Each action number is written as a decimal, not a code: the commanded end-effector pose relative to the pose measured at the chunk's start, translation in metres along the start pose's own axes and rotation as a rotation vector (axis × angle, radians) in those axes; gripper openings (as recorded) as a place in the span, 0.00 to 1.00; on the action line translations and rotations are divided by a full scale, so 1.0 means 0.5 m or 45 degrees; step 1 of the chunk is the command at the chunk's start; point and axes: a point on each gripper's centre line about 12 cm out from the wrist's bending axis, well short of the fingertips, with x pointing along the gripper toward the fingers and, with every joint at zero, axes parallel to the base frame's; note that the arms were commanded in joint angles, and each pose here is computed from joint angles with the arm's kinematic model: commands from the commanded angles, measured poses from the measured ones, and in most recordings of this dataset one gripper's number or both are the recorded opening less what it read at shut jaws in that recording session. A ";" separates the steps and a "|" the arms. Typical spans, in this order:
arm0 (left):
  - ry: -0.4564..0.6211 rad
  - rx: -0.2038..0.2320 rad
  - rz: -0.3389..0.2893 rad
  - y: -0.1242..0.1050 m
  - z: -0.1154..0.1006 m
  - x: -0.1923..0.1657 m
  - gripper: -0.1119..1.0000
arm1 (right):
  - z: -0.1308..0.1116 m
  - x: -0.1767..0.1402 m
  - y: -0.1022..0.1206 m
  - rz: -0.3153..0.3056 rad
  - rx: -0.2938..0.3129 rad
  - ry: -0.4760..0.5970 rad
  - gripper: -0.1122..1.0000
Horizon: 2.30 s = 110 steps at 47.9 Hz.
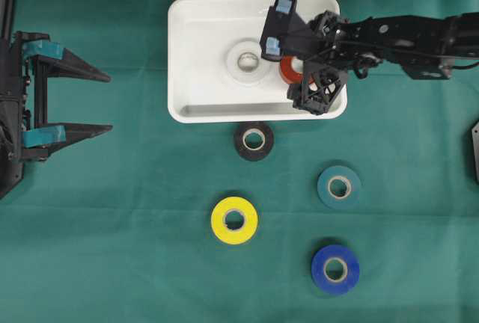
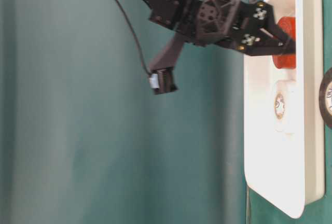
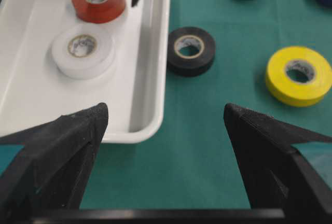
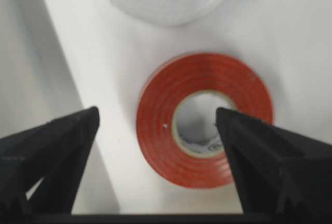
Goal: Pick up the tape from a random location and place it into the white case.
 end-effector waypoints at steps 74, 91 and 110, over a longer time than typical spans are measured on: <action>-0.016 -0.003 -0.001 0.000 0.009 0.000 0.98 | 0.052 -0.304 0.202 0.193 -0.290 -0.322 0.88; -0.018 -0.003 -0.001 0.000 0.010 -0.001 0.98 | 0.017 -0.353 0.196 0.217 -0.307 -0.363 0.88; -0.012 -0.001 -0.001 0.000 0.008 -0.001 0.98 | -0.082 -0.450 0.140 0.263 -0.284 -0.548 0.88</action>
